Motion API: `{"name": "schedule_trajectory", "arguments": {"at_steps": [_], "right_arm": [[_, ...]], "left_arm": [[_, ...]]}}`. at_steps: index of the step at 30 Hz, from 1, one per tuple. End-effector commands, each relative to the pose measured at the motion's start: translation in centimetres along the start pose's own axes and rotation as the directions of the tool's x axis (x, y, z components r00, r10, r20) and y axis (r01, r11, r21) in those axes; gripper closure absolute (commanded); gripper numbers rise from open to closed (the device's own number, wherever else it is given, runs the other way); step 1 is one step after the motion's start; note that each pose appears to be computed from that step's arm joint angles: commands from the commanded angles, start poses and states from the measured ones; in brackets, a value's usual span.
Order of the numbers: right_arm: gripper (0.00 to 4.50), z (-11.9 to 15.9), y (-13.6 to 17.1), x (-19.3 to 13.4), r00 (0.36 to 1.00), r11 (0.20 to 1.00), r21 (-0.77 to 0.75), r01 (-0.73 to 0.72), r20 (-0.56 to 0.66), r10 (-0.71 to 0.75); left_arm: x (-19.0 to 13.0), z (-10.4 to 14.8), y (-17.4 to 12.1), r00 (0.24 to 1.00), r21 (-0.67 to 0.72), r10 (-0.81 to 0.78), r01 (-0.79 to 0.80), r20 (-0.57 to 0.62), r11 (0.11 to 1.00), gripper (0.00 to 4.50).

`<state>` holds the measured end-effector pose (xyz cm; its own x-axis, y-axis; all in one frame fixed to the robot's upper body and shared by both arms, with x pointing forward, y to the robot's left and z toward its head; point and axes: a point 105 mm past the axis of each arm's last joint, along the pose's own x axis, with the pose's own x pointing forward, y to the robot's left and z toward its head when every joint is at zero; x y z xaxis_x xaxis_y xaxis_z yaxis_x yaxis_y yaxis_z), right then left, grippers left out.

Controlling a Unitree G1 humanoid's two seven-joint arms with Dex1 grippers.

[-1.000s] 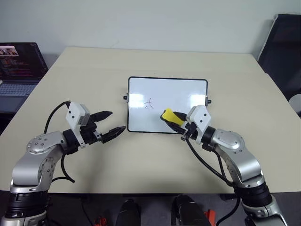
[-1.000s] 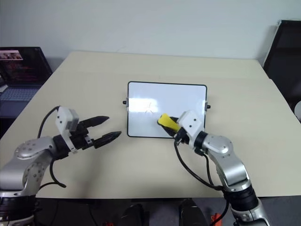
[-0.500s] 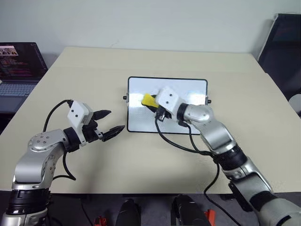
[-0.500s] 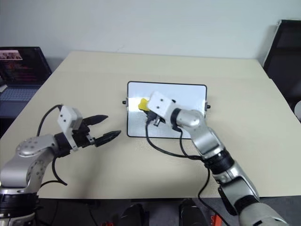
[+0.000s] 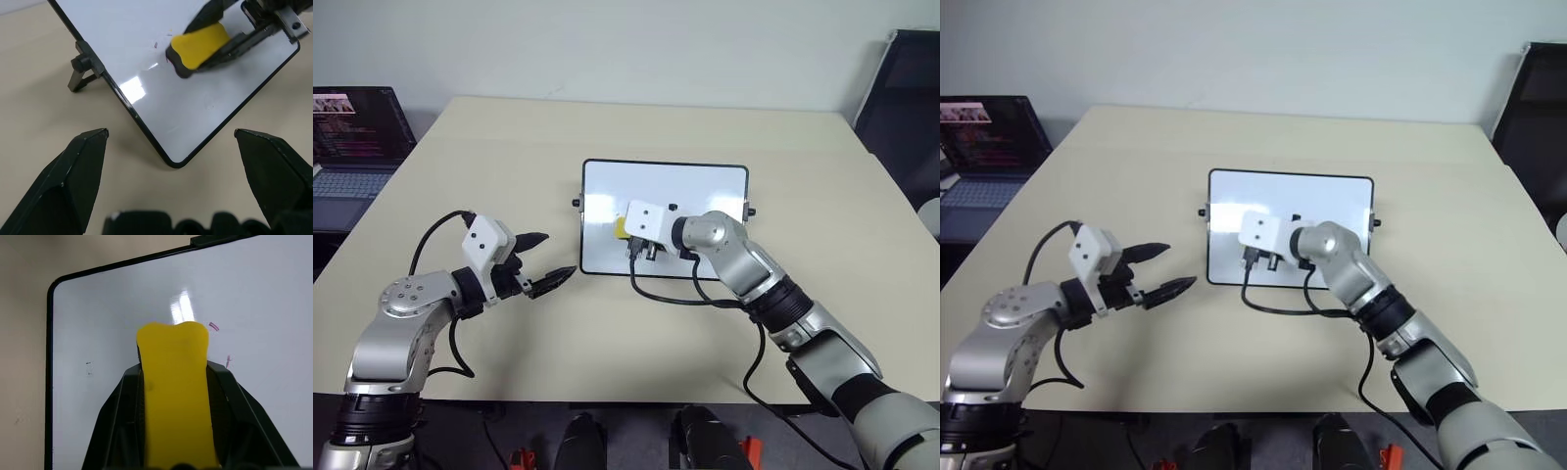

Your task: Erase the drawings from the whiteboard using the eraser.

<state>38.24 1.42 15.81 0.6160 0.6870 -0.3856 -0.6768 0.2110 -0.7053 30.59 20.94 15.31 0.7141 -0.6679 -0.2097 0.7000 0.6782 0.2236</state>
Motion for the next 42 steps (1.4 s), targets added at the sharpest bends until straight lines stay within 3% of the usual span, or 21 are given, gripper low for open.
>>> {"name": "schedule_trajectory", "arguments": {"at_steps": [1, 4, 10, 13, 18, 20, 24, 27, 31, 33, 35, 42], "right_arm": [[3.18, 0.7, -4.0, -0.4, 0.979, 0.976, -0.073, 0.205, 0.002, -0.205], [3.18, 1.1, -3.4, 0.0, 0.985, 0.983, -0.059, 0.173, 0.018, -0.172], [3.18, 0.3, 2.0, 0.6, 0.993, 0.993, -0.022, -0.116, -0.007, 0.115], [3.18, 0.3, 1.5, 0.5, 0.997, 0.996, -0.039, -0.077, -0.017, 0.077], [3.18, 0.5, -3.2, 0.4, 0.985, 0.982, -0.086, 0.168, -0.016, -0.17], [3.18, -0.4, -3.1, 0.3, 0.988, 0.986, -0.086, 0.143, -0.043, -0.147], [3.18, -2.8, 0.5, -0.5, 0.991, 0.997, -0.044, -0.066, -0.118, 0.06], [3.18, -2.9, 0.7, -0.9, 0.99, 0.996, -0.05, -0.072, -0.122, 0.065], [3.18, -1.5, -4.0, -0.9, 0.976, 0.976, -0.087, 0.199, -0.075, -0.206], [3.18, -1.1, -4.9, -0.9, 0.967, 0.966, -0.084, 0.245, -0.057, -0.25], [3.18, -1.3, -4.4, -0.7, 0.972, 0.972, -0.076, 0.222, -0.059, -0.227], [3.18, -3.3, 0.7, -0.7, 0.989, 0.998, -0.004, -0.056, -0.135, 0.055]], "left_arm": [[0.1, 0.9, -0.3, 1.0, 0.037, -0.015, 0.014, 0.023, 0.999, 0.0], [0.2, 0.9, -0.4, 0.999, 0.037, -0.023, 0.022, 0.025, 0.999, 0.0], [0.2, 0.9, -0.5, 0.999, 0.035, -0.025, 0.024, 0.026, 0.999, 0.0], [0.2, 0.8, -0.5, 0.999, 0.034, -0.026, 0.025, 0.026, 0.999, 0.0], [0.3, 0.8, -0.6, 0.999, 0.032, -0.03, 0.029, 0.025, 0.999, 0.0], [0.3, 0.8, -0.5, 0.999, 0.032, -0.031, 0.031, 0.026, 0.999, 0.0], [0.3, 0.8, -0.5, 0.999, 0.033, -0.033, 0.032, 0.027, 0.999, 0.0], [0.4, 0.7, -0.5, 0.999, 0.032, -0.036, 0.035, 0.028, 0.999, 0.0], [0.5, 0.7, -0.5, 0.999, 0.032, -0.043, 0.042, 0.029, 0.999, 0.0], [0.6, 0.8, -0.5, 0.999, 0.033, -0.045, 0.044, 0.03, 0.998, 0.0], [0.6, 0.8, -0.5, 0.998, 0.034, -0.046, 0.045, 0.031, 0.998, 0.0], [0.6, 0.7, -0.5, 0.998, 0.035, -0.048, 0.047, 0.032, 0.998, 0.0]]}}
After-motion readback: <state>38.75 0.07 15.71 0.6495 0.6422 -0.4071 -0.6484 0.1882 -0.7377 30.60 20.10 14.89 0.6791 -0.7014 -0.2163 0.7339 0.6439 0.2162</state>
